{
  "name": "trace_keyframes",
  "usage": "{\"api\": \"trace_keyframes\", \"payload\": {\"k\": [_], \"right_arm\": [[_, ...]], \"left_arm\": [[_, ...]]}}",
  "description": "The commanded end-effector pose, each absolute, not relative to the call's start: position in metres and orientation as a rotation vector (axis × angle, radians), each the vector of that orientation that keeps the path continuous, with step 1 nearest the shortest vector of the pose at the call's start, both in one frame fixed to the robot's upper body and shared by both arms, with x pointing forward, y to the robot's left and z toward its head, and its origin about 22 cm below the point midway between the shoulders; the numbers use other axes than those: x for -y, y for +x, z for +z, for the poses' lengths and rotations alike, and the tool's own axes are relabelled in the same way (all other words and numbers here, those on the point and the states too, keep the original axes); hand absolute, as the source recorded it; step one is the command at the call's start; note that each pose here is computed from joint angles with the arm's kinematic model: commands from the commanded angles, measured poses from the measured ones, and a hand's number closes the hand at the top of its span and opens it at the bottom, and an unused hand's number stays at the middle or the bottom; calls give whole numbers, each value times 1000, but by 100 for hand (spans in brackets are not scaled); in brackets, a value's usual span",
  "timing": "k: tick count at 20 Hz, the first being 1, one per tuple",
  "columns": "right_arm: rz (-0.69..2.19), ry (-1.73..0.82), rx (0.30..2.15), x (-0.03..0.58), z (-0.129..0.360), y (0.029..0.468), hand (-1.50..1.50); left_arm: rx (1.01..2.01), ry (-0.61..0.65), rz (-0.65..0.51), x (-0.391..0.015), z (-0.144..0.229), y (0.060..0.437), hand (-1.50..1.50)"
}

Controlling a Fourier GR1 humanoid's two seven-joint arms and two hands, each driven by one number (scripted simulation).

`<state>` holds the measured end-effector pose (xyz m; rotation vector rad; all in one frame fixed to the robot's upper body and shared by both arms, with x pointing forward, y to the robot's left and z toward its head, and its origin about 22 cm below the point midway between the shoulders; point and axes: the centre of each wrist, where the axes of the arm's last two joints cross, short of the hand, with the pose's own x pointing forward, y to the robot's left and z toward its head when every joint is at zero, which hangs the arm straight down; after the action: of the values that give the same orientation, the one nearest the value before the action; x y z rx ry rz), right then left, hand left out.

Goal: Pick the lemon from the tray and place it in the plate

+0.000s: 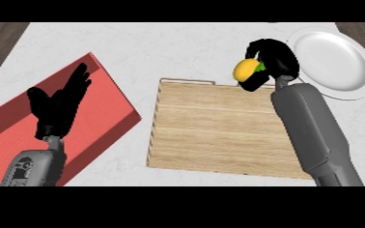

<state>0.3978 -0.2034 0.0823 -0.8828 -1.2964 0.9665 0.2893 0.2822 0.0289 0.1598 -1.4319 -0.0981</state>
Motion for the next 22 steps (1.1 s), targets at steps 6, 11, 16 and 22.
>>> {"api": "trace_keyframes", "payload": {"k": [6,11,16,22], "right_arm": [[349,-1502,1322,192,146,429,150],[141,-1511,1259,206,130,441,150],[39,-1515,1191,258,114,446,150],[10,-1551,1110,320,116,443,150]], "left_arm": [[1425,131,-122,-266,30,295,0],[1430,142,-108,-283,22,286,0],[1418,164,-95,-289,34,288,0],[1416,135,-104,-272,24,279,0]]}}
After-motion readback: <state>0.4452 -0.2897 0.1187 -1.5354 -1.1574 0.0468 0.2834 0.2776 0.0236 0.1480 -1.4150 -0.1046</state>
